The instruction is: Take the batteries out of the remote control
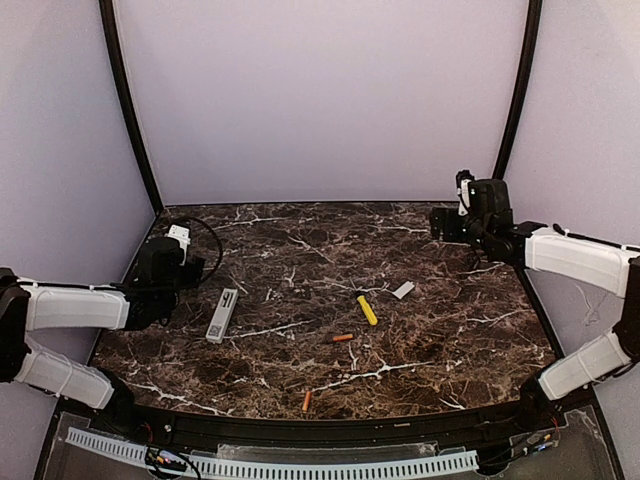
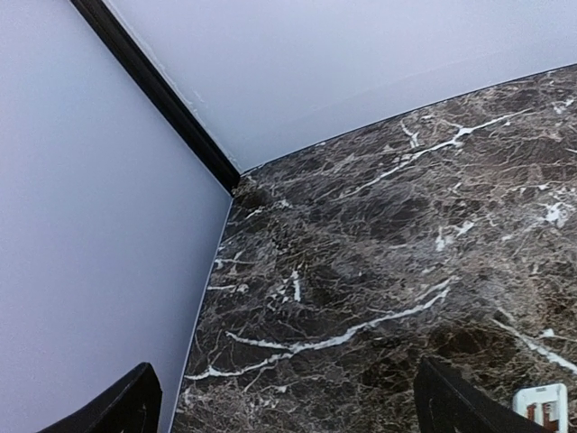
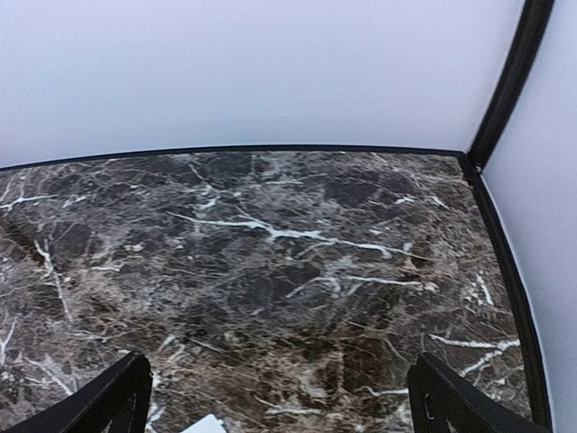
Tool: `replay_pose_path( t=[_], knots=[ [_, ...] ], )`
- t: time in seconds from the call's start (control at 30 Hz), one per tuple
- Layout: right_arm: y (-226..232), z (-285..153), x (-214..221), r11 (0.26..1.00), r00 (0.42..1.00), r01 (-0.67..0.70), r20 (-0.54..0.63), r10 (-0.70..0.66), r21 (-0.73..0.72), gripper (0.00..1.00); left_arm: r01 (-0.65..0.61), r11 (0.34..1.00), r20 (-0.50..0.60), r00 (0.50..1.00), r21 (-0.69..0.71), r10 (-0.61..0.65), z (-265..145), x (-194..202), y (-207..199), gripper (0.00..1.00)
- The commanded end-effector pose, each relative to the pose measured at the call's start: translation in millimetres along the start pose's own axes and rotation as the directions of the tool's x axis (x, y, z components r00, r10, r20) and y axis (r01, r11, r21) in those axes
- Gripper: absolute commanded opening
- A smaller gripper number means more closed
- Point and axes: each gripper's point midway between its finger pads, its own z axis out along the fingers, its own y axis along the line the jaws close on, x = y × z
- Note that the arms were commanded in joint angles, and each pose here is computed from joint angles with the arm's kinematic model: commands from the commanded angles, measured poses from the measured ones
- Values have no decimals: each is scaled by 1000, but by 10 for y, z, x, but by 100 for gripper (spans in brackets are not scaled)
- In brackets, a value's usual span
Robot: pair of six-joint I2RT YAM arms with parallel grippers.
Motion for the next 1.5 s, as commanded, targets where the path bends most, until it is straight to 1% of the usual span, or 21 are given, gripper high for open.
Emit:
replay_pose_path(
  t=[0.0, 0.07, 0.13, 0.23, 0.43, 0.47, 0.5, 0.57, 0.6, 0.67, 0.87, 0.93, 0.97, 1.0, 1.03, 1.13, 1.2, 1.3, 1.37, 1.43, 1.47],
  knots=[
    [-369, 0, 58, 994, 999, -18, 29, 15, 106, 98, 27, 996, 19, 999, -89, -26, 177, 129, 199, 98],
    [-514, 14, 116, 989, 999, -28, 23, 25, 147, 99, 29, 994, 10, 1000, -106, -28, 259, 238, 239, 99],
    [-654, 34, 202, 984, 1000, -31, 14, 29, 178, 98, 58, 991, 32, 998, -124, -54, 325, 281, 290, 99],
    [-842, 52, 321, 977, 999, -42, 14, 40, 208, 99, 91, 990, 19, 996, -112, -90, 425, 468, 299, 98],
    [-1066, 31, 494, 969, 998, -60, 34, 54, 240, 99, 156, 984, 72, 986, -80, -151, 492, 470, 365, 99],
    [-1104, 21, 502, 967, 997, -64, 48, 53, 246, 99, 188, 980, 83, 980, -71, -182, 506, 465, 378, 99],
    [-1139, 15, 527, 966, 997, -61, 56, 49, 251, 99, 196, 979, 75, 978, -47, -193, 543, 535, 358, 99],
    [-1171, -20, 512, 967, 996, -30, 94, 7, 254, 99, 225, 973, 95, 971, -44, -220, 578, 506, 395, 99],
    [-1163, -43, 471, 969, 991, -15, 133, -18, 247, 99, 231, 973, 69, 971, -24, -229, 594, 552, 377, 99],
    [-1167, -104, 508, 969, 984, 20, 168, -63, 246, 99, 236, 972, 82, 969, 1, -235, 598, 554, 363, 99],
    [-1097, -313, 608, 971, 932, 110, 317, -175, 212, 99, 254, 966, 85, 962, 53, -258, 592, 577, 336, 99],
    [-1087, -362, 642, 974, 917, 114, 355, -179, 196, 99, 274, 958, 74, 957, 80, -280, 586, 667, 316, 99],
    [-1072, -377, 656, 977, 912, 116, 370, -177, 180, 98, 283, 956, 133, 948, 74, -291, 581, 568, 365, 99],
    [-1066, -385, 658, 979, 908, 118, 382, -174, 167, 99, 275, 958, 124, 951, 82, -284, 569, 628, 334, 99],
    [-1047, -377, 672, 981, 907, 125, 384, -174, 149, 99, 278, 956, 92, 954, 90, -286, 572, 691, 304, 99],
    [-1002, -317, 665, 983, 907, 151, 382, -179, 102, 99, 277, 957, 111, 952, 82, -285, 595, 634, 328, 98],
    [-986, -277, 654, 982, 903, 173, 387, -189, 77, 99, 281, 956, 86, 954, 79, -288, 604, 665, 324, 98],
    [-1008, -213, 631, 979, 900, 190, 385, -203, 72, 99, 283, 957, 99, 952, 70, -289, 601, 659, 344, 99],
    [-1078, -175, 651, 982, 904, 174, 384, -187, 68, 99, 288, 956, 90, 952, 62, -293, 604, 678, 351, 99],
    [-1078, -144, 675, 986, 904, 165, 394, -164, 31, 99, 290, 955, 100, 950, 60, -295, 605, 660, 360, 98],
    [-1186, -135, 694, 988, 907, 148, 392, -152, 41, 99, 290, 955, 95, 951, 58, -294, 607, 673, 360, 99]
  ],
)
